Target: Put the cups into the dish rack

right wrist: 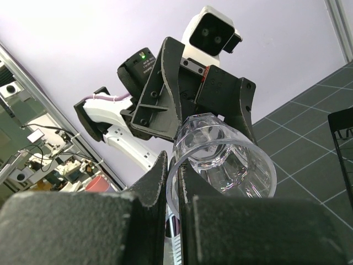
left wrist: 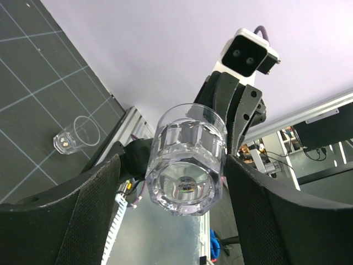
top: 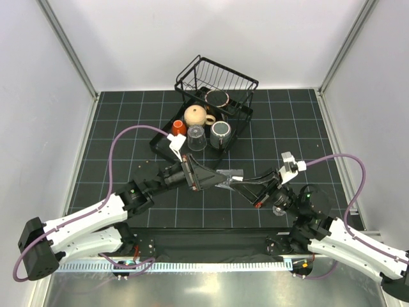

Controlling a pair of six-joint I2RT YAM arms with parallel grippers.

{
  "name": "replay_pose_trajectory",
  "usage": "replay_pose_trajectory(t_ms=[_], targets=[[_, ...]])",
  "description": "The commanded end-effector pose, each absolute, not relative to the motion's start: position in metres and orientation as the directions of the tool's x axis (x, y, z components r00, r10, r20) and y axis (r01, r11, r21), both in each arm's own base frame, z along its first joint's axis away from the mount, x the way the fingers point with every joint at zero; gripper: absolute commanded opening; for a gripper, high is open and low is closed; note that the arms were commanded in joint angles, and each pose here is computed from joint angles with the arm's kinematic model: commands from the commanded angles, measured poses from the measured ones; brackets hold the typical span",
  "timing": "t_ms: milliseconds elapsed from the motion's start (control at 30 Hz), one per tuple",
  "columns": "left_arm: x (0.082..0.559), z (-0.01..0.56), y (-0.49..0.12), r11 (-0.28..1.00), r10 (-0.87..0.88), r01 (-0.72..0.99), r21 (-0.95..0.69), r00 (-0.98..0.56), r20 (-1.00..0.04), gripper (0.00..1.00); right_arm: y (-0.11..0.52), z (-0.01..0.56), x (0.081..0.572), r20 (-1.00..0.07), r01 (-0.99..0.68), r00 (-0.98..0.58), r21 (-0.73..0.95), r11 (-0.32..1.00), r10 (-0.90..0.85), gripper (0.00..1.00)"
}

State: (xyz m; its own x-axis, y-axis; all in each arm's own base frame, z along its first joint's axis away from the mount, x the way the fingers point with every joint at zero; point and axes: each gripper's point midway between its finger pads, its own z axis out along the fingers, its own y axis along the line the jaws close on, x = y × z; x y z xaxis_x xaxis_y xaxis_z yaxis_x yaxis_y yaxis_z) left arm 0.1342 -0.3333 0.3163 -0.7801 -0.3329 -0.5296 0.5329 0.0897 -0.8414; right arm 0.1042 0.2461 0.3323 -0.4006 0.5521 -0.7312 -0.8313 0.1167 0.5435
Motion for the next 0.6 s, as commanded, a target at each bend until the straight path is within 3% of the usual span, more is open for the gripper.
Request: replay_pose_trajectory(t_ms=[0,233,500,567], targets=[[0.1269,0.3508,-0.3345,0.003,-0.347,0.572,-0.820,-0.769,-0.537,0.73,0.2432,0.3497,0.0990,-0.707,-0.856,-0.378,0.512,0.065,0.599,0.04],[0.1203,0.3561,-0.3347,-0.026,-0.325,0.561,-0.828,-0.788,-0.524,0.65,0.2460,0.3461,0.1045,-0.703,-0.849,-0.377,0.522,0.078,0.603,0.04],[0.1198,0.3485,-0.3358,-0.023,-0.314,0.537,-0.843,-0.805,-0.504,0.68,0.2439,0.3486,0.1080,-0.692,-0.842,-0.372,0.532,0.088,0.618,0.04],[0.1181,0.3524,-0.3342,-0.034,-0.317,0.543,-0.839,-0.802,-0.506,0.65,0.2445,0.3466,0.1089,-0.691,-0.839,-0.376,0.537,0.091,0.617,0.04]])
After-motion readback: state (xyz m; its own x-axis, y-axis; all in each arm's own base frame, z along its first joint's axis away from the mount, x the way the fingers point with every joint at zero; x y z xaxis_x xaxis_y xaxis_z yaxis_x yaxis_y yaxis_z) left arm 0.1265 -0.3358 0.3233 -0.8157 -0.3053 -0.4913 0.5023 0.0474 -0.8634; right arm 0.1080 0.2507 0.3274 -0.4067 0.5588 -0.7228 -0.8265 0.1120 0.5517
